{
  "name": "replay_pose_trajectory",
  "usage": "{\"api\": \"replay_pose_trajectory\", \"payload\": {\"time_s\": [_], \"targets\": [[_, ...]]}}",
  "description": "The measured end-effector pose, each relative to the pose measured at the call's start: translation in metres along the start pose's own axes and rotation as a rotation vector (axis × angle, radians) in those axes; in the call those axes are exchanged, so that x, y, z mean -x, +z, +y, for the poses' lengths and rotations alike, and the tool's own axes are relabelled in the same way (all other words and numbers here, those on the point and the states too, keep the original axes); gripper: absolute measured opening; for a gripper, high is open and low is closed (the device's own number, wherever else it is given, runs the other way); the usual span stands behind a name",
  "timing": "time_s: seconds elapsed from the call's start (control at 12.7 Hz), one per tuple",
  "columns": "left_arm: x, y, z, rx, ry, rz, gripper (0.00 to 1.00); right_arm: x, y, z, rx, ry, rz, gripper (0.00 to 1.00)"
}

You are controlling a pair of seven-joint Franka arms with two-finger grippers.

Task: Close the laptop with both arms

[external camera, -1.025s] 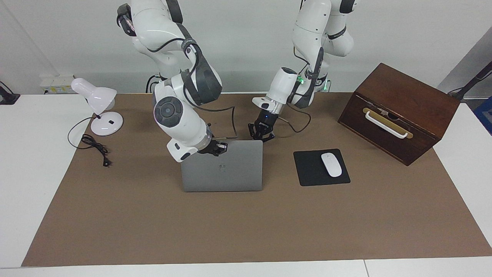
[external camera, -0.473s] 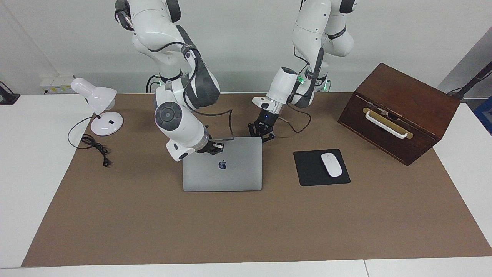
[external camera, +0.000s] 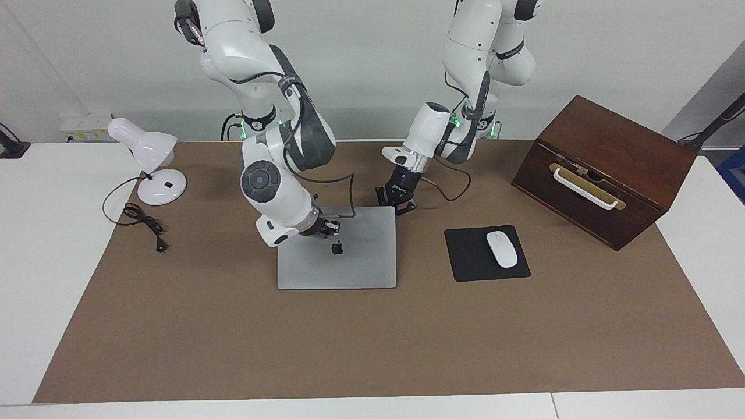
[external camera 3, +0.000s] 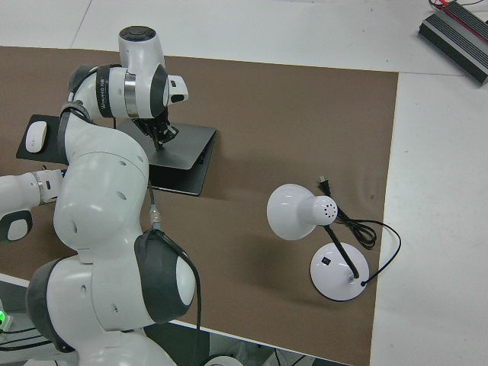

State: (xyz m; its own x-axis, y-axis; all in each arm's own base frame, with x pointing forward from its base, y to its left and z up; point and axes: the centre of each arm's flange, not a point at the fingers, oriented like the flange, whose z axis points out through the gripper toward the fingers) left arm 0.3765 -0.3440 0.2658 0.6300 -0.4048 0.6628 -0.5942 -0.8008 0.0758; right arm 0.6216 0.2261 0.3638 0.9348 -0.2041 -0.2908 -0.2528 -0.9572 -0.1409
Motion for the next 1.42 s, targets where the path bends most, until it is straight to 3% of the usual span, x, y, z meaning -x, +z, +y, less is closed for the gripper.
{"api": "replay_pose_trajectory", "payload": {"time_s": [1.42], "targets": [[0.0, 0.0, 0.0, -0.001, 0.047, 0.001, 0.01, -0.002, 0.042, 0.004, -0.014, 0.011, 0.058, 0.01]]}}
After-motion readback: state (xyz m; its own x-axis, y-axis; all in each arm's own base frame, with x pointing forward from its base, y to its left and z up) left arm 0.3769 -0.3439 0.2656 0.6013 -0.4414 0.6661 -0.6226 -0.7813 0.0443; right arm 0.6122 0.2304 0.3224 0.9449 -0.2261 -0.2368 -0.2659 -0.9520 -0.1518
